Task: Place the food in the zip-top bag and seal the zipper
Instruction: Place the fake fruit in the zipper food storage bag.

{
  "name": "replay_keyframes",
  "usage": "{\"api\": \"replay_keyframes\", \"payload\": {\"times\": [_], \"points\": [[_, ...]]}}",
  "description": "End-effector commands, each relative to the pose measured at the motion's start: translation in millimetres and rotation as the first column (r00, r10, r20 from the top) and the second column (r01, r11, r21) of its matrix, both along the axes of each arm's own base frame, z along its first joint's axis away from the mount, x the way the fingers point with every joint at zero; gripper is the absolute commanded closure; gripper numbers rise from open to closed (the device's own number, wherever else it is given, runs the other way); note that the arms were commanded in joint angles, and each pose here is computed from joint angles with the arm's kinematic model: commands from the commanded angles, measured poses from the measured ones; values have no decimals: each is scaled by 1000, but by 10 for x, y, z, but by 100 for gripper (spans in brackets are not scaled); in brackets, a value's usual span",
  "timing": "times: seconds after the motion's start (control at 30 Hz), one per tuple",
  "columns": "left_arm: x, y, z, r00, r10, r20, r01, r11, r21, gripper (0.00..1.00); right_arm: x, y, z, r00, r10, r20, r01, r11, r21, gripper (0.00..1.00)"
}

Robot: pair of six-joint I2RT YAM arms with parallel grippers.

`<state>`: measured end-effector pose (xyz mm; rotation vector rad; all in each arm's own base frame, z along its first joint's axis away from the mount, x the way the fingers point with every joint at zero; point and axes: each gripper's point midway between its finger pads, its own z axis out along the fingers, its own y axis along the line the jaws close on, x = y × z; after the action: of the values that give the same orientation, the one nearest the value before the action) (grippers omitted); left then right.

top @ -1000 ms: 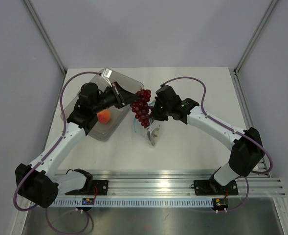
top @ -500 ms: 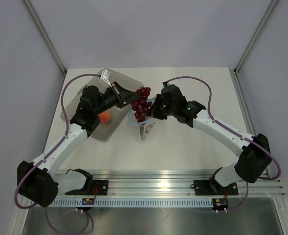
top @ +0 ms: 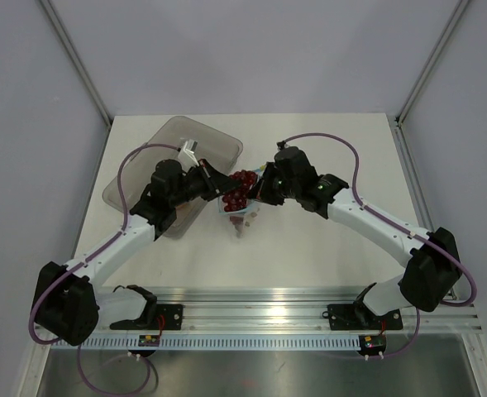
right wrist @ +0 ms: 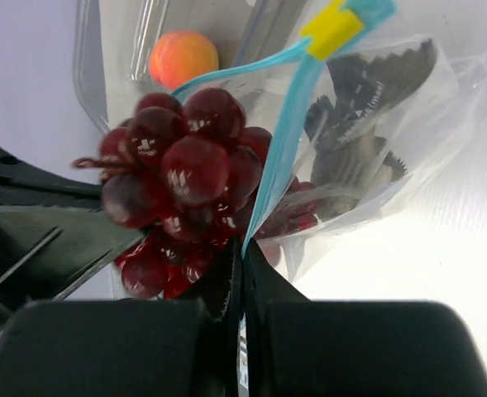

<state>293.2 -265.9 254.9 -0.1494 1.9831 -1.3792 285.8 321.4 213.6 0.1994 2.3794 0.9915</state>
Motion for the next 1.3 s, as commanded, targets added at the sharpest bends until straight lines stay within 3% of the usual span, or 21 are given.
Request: {"api": "replay_keyframes", "payload": {"times": [0.0,0.43,0.73,0.83,0.9,0.93,0.97,1.17,1.27], "points": [[33,22,41,998,28,65,-29,1000,7,100,74,111,363,997,12,83,-21,993,117,100],[29,-138,-540,997,-51,-52,59,986,156,100,74,193,443,994,40,103,-56,986,157,100],[277,-99,-526,1000,25,-12,-21,966,257,100,-82,303,487,989,121,89,-138,964,227,100],[309,-169,-403,1000,-8,25,1,964,267,100,-132,246,415,991,111,71,-124,967,222,100],[238,-260,-312,997,-78,24,68,958,280,84,-143,200,322,994,96,53,-105,972,209,100],[209,-285,-262,995,-101,29,89,956,280,63,-140,180,336,995,85,58,-96,973,208,100],[173,-304,-219,991,-125,40,108,952,285,56,-145,164,305,996,78,51,-87,975,205,100],[-171,-253,84,954,-286,91,238,905,352,25,-101,84,317,997,40,63,-51,981,189,100],[-344,-158,209,940,-327,100,267,884,383,22,-103,65,296,998,37,58,-48,981,186,100]]}}
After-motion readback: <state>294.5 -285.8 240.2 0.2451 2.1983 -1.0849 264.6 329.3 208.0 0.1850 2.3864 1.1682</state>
